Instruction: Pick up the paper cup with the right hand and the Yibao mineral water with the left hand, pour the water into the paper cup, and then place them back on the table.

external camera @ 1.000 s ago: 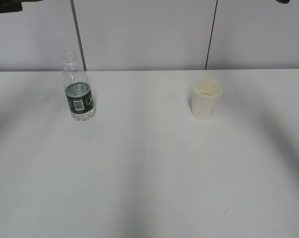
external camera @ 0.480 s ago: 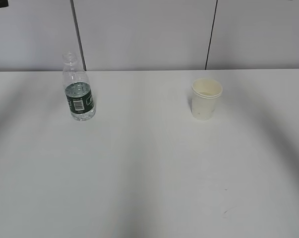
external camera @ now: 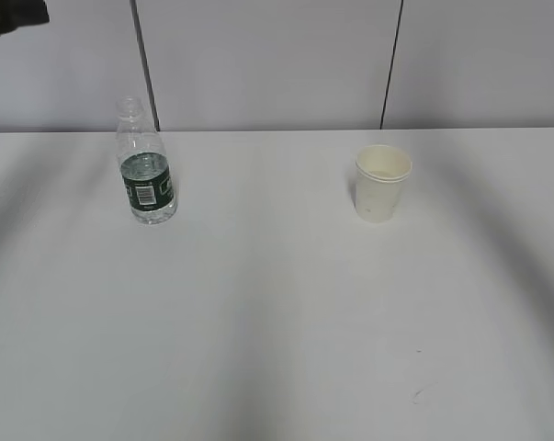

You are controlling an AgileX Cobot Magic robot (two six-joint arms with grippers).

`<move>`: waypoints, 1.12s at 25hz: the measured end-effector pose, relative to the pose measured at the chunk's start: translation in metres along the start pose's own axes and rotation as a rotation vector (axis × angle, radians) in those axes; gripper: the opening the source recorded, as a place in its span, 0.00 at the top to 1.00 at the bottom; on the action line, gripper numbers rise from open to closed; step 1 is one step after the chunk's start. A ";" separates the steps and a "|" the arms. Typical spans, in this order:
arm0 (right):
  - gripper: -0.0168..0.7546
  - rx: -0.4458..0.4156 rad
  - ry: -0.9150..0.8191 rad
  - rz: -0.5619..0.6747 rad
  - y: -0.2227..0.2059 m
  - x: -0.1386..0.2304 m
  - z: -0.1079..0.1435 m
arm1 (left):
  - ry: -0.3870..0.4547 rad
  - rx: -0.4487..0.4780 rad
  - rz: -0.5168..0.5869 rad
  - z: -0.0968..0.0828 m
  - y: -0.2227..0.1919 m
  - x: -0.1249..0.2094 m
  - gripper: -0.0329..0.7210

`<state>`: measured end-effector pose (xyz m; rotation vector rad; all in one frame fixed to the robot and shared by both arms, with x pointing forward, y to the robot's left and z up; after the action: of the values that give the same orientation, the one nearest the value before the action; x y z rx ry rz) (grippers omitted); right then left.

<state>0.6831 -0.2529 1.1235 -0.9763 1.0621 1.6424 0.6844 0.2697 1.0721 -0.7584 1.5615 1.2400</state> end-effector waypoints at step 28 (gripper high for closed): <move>0.22 0.062 0.108 -0.003 0.043 0.016 -0.008 | -0.135 -0.014 0.060 0.001 0.005 0.028 0.35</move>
<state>0.6394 -0.2652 1.1152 -1.0346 1.1762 1.5595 0.6710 0.2742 1.0475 -0.6275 1.4755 1.3198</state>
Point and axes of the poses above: a point on each arm's last joint axis where the gripper is mounted, y pointing back along that axis away from the gripper, z along the wrist's bending axis when the last joint is at zero, x = y × z, the point moved 8 cm from there along -y, pointing out along that axis toward the gripper, and after that the axes turned 14 degrees about -y, right-handed, at the moved point
